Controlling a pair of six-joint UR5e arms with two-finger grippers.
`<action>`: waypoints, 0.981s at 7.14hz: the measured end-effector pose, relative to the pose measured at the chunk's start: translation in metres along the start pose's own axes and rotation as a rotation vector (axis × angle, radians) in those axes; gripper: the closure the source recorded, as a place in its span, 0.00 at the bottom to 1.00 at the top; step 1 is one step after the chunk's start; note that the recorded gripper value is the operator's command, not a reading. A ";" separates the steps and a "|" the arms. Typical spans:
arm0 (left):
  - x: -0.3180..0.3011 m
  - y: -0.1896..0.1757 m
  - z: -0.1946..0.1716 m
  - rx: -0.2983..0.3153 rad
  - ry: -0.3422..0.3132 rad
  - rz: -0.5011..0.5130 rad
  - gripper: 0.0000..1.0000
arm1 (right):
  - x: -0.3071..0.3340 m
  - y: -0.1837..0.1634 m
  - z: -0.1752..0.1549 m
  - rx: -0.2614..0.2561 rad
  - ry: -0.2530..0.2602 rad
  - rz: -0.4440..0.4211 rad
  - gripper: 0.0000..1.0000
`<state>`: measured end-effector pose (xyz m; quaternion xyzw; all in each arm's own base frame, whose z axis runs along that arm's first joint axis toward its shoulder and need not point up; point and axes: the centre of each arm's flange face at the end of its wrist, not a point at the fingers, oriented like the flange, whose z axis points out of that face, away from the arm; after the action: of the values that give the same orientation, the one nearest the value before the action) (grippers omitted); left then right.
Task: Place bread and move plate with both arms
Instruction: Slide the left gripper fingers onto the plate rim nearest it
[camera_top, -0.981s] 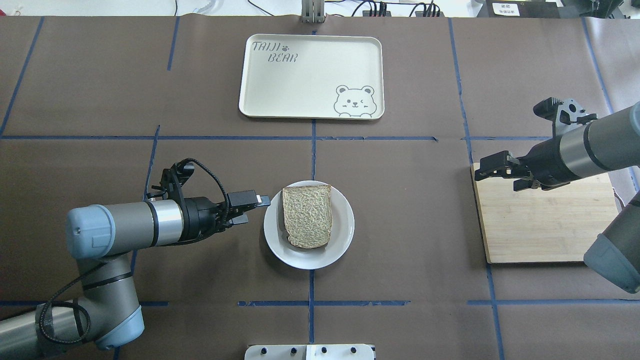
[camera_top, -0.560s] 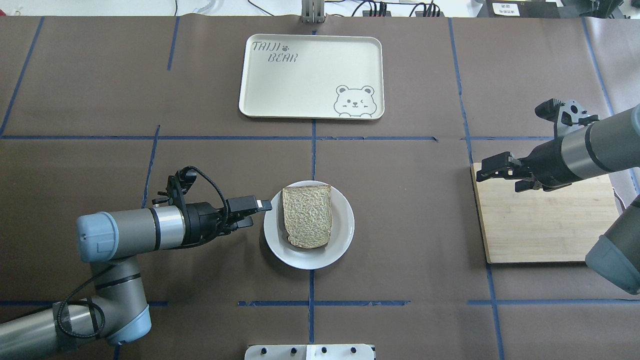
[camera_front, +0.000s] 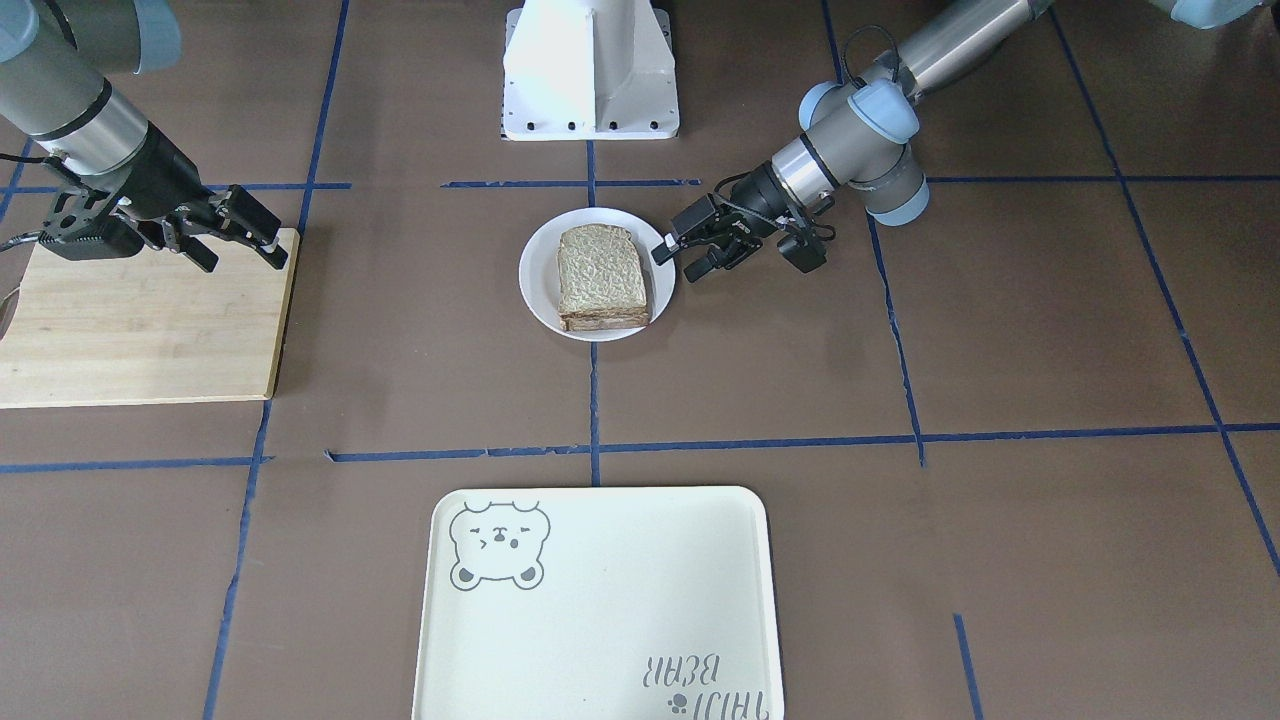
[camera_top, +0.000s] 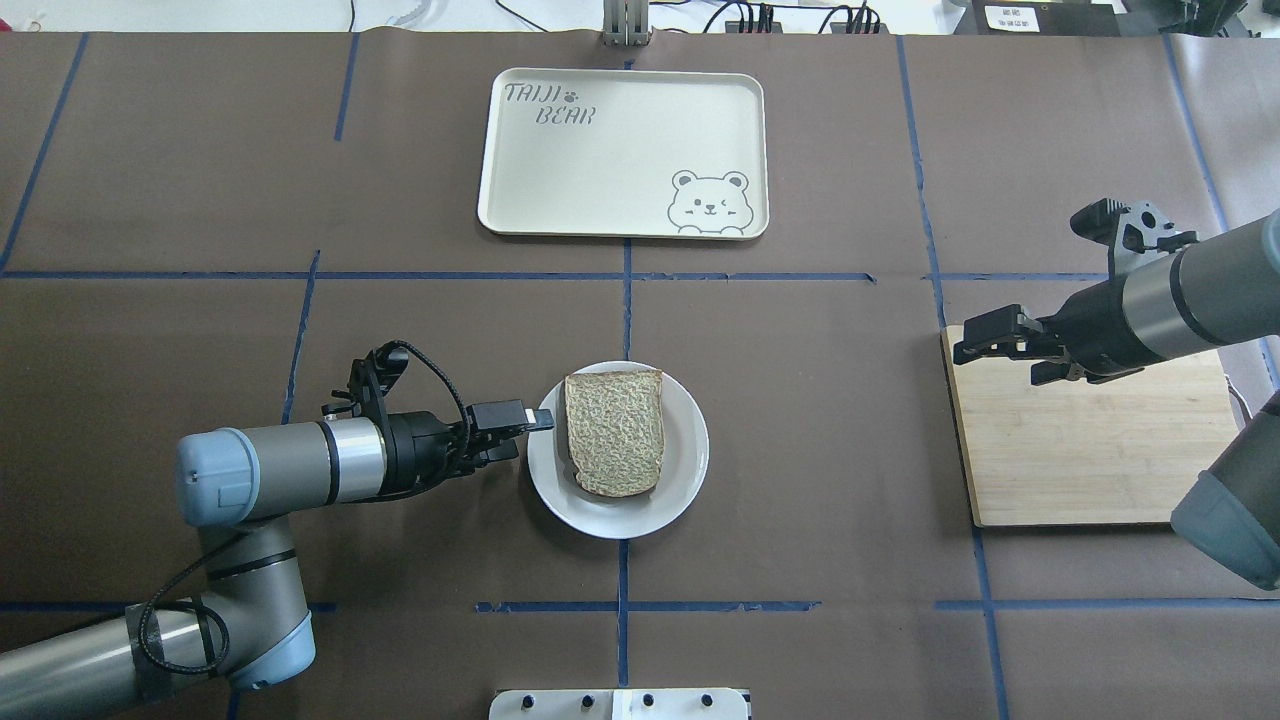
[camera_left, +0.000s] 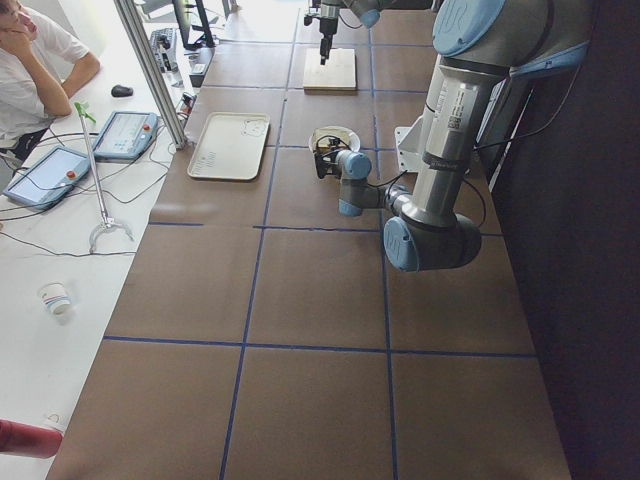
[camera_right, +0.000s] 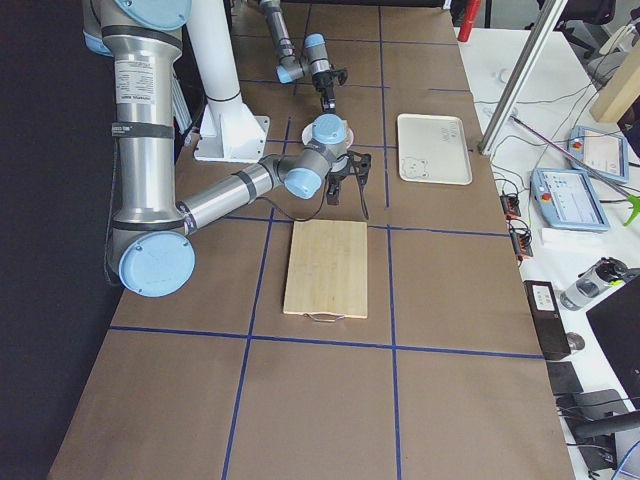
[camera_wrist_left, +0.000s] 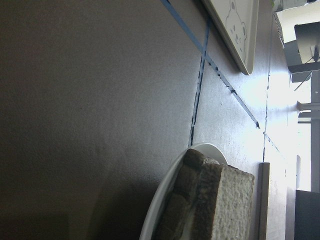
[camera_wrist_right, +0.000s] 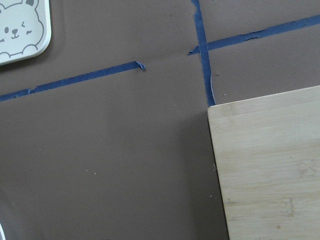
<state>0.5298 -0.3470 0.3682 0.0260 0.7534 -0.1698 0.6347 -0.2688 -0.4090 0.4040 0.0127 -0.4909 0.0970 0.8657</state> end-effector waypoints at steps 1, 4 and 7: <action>-0.001 0.002 0.003 -0.003 -0.002 -0.001 0.35 | 0.000 0.000 0.000 0.000 0.001 0.000 0.00; -0.005 0.007 0.010 -0.012 -0.011 -0.003 0.47 | 0.000 0.000 0.000 0.000 0.000 0.000 0.00; -0.008 0.016 0.013 -0.024 -0.015 -0.005 0.50 | 0.000 0.000 0.000 0.000 0.000 0.000 0.00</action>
<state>0.5476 -0.3348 0.3708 0.0150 0.7507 -0.1625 0.6402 -0.2692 -0.4095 0.4040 0.0128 -0.4909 0.0969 0.8657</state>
